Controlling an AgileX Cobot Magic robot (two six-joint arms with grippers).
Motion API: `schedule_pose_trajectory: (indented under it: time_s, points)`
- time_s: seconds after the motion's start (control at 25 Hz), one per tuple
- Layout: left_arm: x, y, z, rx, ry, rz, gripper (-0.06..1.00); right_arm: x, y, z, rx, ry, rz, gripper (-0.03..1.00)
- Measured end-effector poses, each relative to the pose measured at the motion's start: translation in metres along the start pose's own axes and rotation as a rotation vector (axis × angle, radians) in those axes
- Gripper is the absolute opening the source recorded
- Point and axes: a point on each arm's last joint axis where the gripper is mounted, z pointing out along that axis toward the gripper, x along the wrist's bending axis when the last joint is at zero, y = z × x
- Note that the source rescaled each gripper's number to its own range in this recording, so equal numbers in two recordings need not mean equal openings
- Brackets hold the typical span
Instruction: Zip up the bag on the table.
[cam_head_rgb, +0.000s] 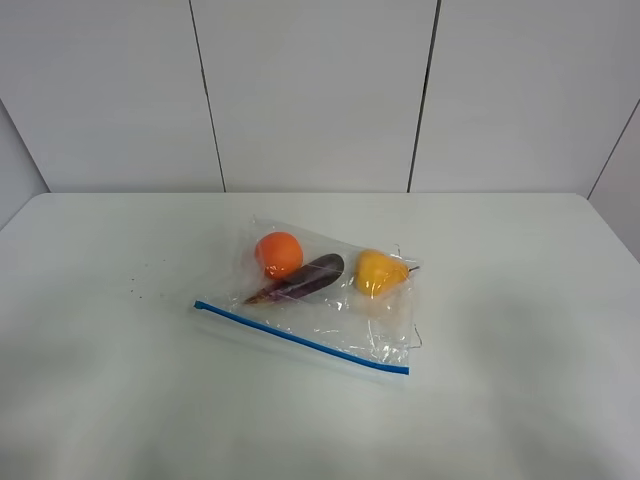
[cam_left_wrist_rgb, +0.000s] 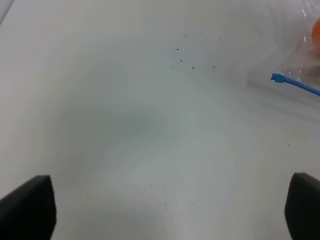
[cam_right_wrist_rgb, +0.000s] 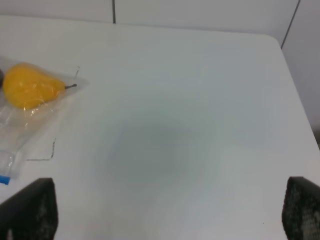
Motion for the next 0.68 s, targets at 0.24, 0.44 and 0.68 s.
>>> schedule_pose_trajectory:
  time_s: [0.24, 0.44, 0.68]
  points:
    - [0.0000, 0.0000, 0.0000, 0.000, 0.000, 0.000, 1.00, 0.0003, 0.0000, 0.0000, 0.000, 0.003, 0.002, 1.00]
    - [0.0000, 0.0000, 0.0000, 0.000, 0.000, 0.000, 1.00, 0.0003, 0.0000, 0.0000, 0.000, 0.003, 0.002, 1.00]
    - [0.0000, 0.0000, 0.0000, 0.000, 0.000, 0.000, 1.00, 0.0003, 0.0000, 0.0000, 0.000, 0.004, 0.003, 1.00]
